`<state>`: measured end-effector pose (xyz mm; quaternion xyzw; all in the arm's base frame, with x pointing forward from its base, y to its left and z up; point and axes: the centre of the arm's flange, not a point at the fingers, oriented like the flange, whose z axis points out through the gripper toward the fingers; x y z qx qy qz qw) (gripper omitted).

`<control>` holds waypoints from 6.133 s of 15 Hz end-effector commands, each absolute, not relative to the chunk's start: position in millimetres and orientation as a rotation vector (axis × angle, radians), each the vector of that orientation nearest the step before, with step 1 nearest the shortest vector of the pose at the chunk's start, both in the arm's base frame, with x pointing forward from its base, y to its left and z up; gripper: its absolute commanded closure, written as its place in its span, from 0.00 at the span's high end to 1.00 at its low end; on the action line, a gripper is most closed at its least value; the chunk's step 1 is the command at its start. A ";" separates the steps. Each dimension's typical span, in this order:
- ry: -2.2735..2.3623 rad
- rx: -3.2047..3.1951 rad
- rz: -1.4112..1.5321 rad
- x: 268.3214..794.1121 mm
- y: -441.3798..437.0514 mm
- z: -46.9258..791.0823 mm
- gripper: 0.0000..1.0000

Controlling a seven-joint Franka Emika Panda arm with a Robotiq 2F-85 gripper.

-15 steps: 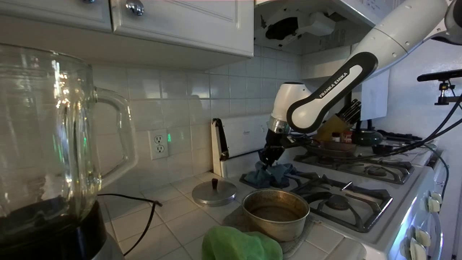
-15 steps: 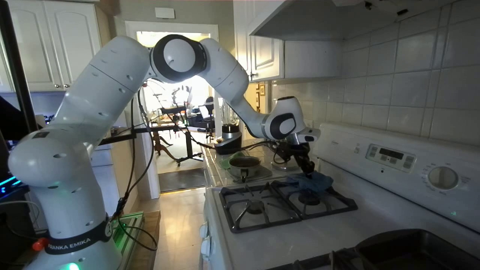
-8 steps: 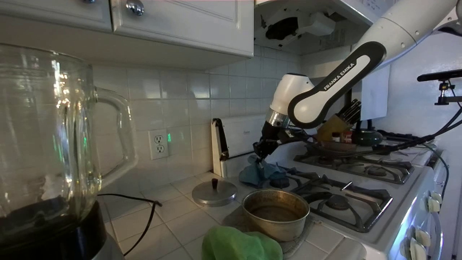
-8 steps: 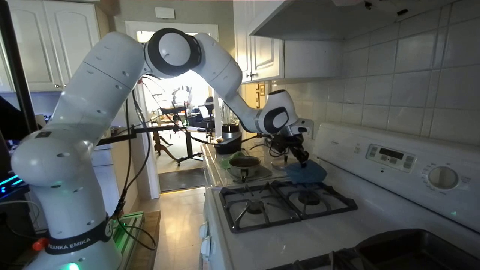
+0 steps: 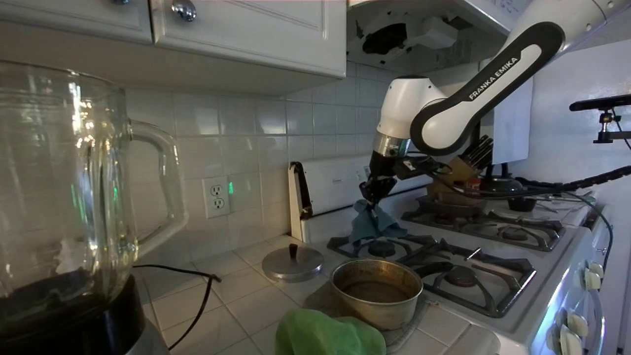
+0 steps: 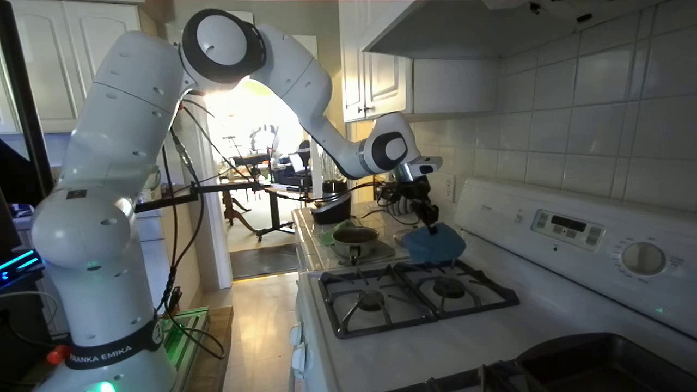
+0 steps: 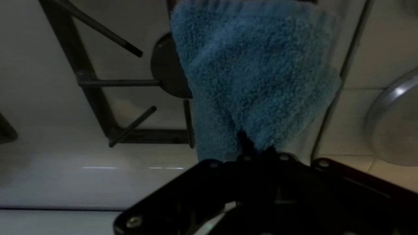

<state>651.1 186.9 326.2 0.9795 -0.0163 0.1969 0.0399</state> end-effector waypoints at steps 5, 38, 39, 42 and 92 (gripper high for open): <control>-0.157 2.938 0.266 627.8 152.9 285.3 0.02; -0.384 3.142 0.512 643.7 173.0 303.4 0.02; -0.415 3.066 0.481 642.9 166.6 302.4 0.02; -0.467 2.869 0.414 642.2 142.4 297.4 0.02; -0.199 2.927 0.080 665.6 159.0 278.3 0.02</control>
